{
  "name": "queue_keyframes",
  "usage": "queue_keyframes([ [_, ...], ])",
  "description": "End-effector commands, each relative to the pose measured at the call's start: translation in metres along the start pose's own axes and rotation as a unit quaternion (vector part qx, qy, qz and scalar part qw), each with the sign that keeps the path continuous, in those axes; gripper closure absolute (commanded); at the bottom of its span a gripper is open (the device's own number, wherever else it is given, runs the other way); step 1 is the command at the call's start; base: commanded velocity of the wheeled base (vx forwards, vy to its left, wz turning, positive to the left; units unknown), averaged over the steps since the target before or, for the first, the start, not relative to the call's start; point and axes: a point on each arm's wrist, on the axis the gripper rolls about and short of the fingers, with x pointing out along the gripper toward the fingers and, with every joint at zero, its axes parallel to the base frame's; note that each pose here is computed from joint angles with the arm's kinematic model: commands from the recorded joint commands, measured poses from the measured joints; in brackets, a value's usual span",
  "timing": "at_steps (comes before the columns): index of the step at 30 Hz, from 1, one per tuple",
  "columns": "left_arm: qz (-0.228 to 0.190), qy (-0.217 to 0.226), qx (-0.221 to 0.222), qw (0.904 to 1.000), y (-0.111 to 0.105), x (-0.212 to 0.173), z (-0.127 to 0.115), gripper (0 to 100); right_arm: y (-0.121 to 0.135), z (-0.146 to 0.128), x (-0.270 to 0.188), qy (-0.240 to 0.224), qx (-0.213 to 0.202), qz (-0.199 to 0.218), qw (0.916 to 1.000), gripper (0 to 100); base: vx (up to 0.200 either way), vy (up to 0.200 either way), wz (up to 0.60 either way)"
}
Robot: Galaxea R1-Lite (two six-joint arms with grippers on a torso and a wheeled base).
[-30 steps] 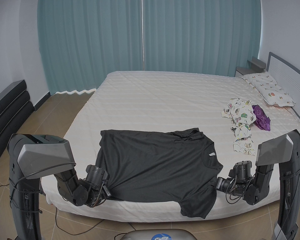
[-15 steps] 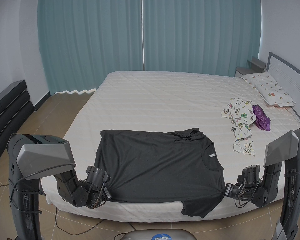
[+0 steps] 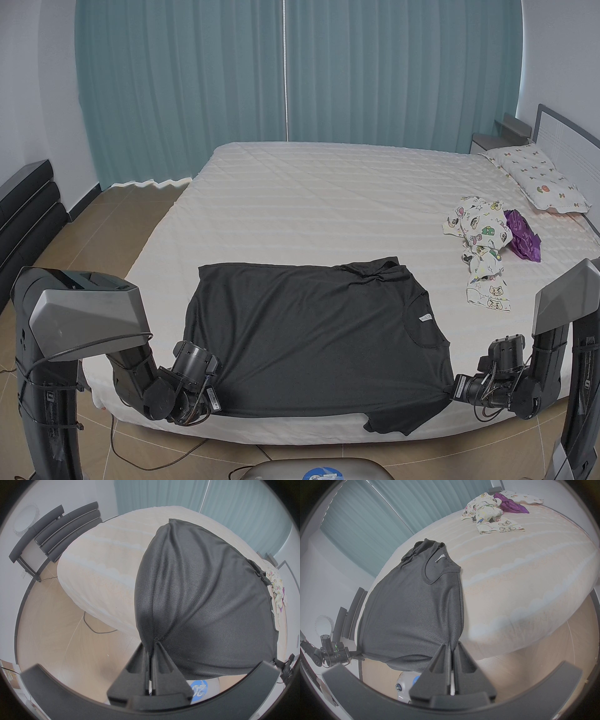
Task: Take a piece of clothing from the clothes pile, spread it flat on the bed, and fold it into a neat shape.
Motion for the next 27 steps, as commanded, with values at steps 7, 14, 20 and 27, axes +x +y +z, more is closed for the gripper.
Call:
queue_keyframes([
  [7,0.001,0.002,0.003,1.0000,0.000,0.001,-0.002,0,0.001,0.003,0.004,-0.005,-0.001,0.005,1.0000,0,0.000,0.000,0.00],
  [14,-0.009,-0.006,-0.008,0.9999,0.000,-0.002,0.003,0,0.008,0.012,-0.004,-0.033,-0.002,0.024,0.9992,0,0.000,0.000,0.00],
  [20,-0.090,-0.020,-0.025,0.9955,0.002,-0.046,0.019,0,0.019,0.031,-0.020,-0.082,-0.009,0.049,0.9954,0,0.000,0.000,0.00],
  [27,-0.159,-0.017,-0.037,0.9865,0.013,-0.076,0.032,0,0.042,0.053,-0.025,-0.127,0.012,0.093,0.9875,0,0.000,0.000,0.00],
])
